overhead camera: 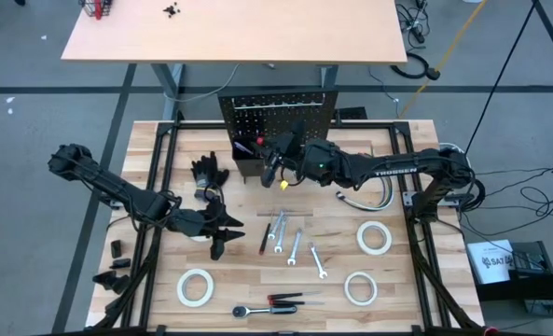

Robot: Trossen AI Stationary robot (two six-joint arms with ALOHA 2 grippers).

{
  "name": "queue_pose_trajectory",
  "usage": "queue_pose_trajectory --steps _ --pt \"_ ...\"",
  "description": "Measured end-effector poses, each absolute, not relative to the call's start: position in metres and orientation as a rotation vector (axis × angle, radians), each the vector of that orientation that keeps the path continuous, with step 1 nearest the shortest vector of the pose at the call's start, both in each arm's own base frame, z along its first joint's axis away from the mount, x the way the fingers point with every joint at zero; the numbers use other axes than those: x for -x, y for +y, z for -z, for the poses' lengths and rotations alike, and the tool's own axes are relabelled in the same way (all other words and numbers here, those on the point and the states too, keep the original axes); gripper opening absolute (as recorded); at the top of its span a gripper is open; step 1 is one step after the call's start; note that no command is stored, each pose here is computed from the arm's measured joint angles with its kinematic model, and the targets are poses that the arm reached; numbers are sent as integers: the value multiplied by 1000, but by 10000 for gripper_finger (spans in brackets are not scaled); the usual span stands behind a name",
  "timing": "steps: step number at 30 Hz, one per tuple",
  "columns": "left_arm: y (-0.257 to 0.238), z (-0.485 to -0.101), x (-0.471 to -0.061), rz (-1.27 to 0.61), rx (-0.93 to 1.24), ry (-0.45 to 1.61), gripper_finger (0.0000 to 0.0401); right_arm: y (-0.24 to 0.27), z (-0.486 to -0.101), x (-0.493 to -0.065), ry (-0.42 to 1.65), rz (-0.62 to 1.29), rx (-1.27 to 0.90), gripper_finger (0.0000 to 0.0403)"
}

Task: Hang tools onto peg board
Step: Put the nut driver into the black bin on the peg board

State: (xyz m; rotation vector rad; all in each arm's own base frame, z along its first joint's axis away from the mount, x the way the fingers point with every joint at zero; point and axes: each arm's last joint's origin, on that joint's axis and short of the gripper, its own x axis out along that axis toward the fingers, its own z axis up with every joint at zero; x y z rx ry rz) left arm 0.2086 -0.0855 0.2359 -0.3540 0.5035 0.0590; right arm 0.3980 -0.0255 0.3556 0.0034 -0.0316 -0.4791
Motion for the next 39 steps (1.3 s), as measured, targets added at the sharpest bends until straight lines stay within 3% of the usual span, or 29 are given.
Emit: queue_pose_trajectory --steps 7,12,22,29,33,39 --pt "-86 -236 -209 -59 354 503 143 -26 -354 -398 -15 480 -26 178" --pt "-86 -236 -209 -59 353 504 143 -25 -358 -396 -38 480 -13 220" --pt "-85 -234 -208 -62 349 513 143 7 -389 -370 -59 359 16 218" --pt "-89 -225 -212 -69 328 552 143 49 -348 -350 449 4 -162 217" --pt "-89 -209 -224 -135 346 591 143 72 -310 -347 718 49 -202 217" --pt "-86 -170 -246 -248 557 708 143 86 -282 -346 763 269 -219 217"
